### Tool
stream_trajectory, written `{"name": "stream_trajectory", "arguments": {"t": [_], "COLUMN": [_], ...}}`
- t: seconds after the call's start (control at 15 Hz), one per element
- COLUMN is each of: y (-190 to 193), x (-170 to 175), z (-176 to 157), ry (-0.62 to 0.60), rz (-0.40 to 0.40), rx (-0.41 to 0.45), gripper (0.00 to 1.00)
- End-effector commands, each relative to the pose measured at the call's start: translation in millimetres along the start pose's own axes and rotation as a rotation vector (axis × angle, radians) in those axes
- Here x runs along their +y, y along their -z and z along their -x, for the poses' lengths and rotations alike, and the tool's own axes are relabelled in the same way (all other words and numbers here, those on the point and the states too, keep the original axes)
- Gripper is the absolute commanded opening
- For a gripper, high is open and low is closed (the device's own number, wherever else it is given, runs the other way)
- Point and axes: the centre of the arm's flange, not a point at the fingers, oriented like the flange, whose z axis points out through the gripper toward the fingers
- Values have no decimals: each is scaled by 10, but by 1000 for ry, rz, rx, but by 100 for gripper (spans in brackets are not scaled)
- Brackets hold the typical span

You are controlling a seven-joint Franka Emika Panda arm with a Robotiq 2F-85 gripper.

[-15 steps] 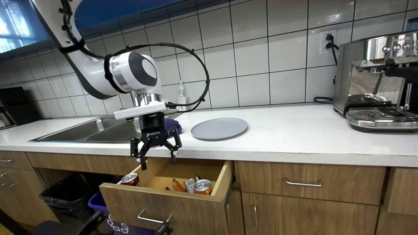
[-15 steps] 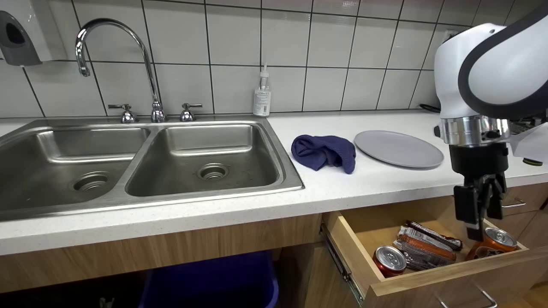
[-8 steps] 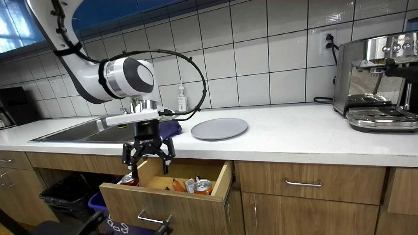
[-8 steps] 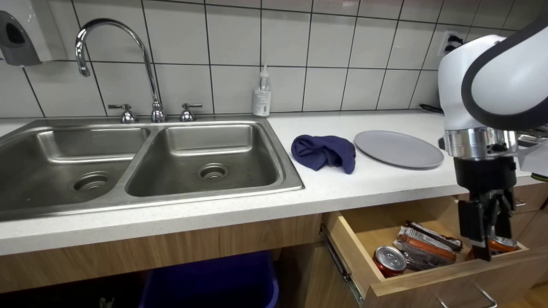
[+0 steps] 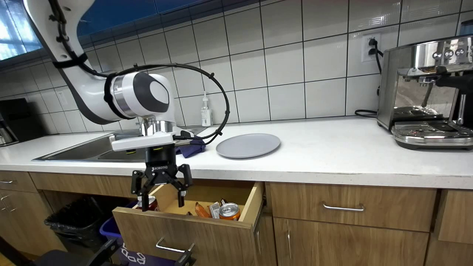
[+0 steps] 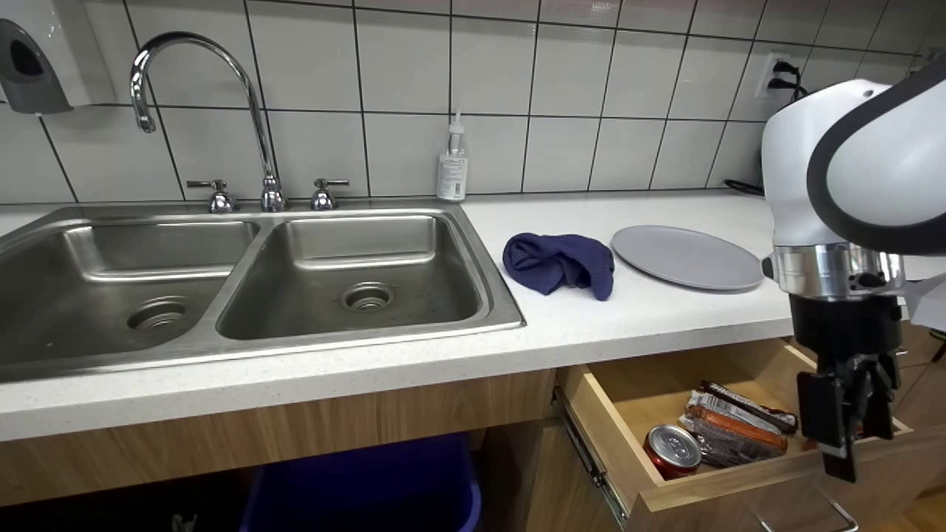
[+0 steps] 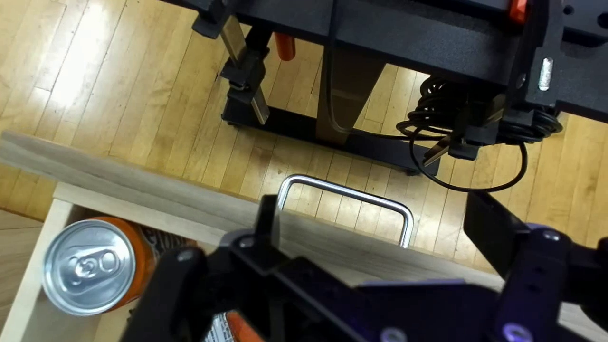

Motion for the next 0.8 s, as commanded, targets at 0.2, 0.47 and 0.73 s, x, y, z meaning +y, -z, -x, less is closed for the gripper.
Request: {"name": "stream_trajectory", "arguments": {"t": [0.2,0.47,0.73], "y": [-119,-189,-252], "x": [-148,-165,-204], "z": [61,88,138], "ry": [-28,-38,-54], "rz": [-20,-33,-48], "rx": [29,37,38], "gripper": [100,100,100]}}
